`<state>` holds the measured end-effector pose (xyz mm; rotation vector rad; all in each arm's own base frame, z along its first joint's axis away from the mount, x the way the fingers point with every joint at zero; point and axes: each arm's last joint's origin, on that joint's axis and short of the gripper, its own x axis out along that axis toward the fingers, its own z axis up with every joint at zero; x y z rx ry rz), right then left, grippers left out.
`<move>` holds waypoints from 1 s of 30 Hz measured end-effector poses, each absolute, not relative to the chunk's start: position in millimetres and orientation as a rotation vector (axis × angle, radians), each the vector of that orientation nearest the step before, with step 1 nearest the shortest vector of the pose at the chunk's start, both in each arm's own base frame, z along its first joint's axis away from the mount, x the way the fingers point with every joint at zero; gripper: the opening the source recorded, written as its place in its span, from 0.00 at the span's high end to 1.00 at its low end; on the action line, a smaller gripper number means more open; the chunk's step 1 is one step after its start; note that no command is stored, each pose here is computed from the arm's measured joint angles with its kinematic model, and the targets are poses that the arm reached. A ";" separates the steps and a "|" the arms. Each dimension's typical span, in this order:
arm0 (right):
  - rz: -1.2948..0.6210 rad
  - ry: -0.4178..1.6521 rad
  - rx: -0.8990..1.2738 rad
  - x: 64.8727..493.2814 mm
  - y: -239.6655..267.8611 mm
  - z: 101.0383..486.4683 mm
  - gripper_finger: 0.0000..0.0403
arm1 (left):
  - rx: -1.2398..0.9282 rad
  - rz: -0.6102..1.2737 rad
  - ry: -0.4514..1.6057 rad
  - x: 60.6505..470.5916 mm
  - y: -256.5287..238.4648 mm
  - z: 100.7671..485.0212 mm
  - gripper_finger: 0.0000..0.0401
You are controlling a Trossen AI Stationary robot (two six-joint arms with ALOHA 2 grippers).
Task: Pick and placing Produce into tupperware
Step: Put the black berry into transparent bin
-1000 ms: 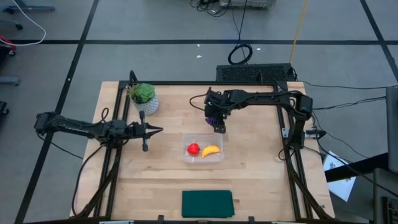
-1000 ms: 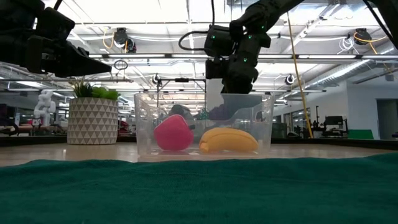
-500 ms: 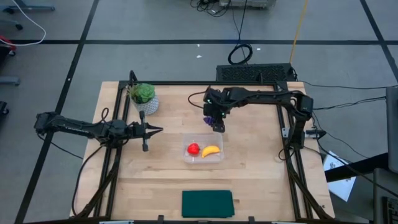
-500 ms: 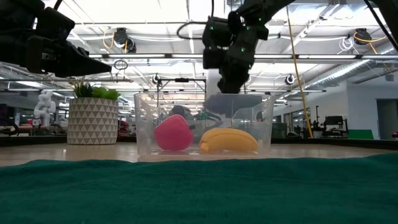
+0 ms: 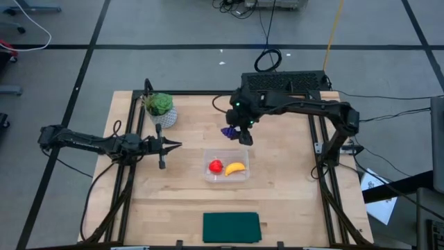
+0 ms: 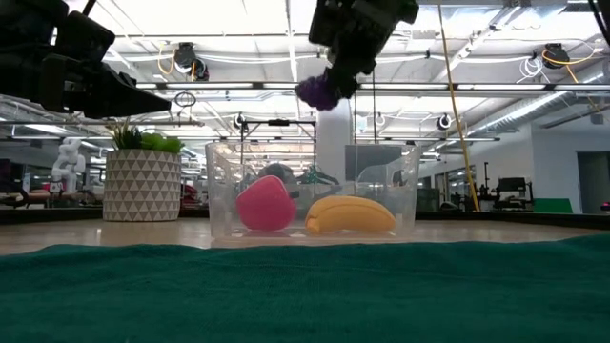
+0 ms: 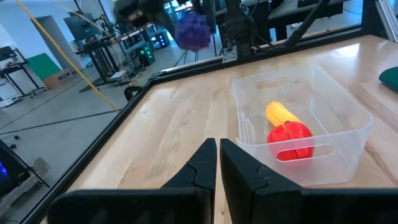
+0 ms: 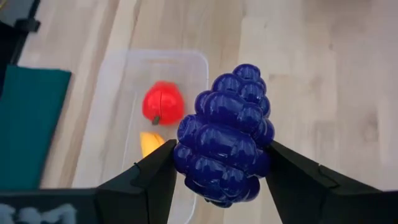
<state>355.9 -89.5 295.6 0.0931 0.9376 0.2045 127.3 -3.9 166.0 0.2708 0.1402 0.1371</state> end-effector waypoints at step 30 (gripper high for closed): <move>0.168 0.537 0.099 279.4 -74.2 358.0 0.49 | 0.268 0.147 0.137 127.3 -3.7 166.4 0.94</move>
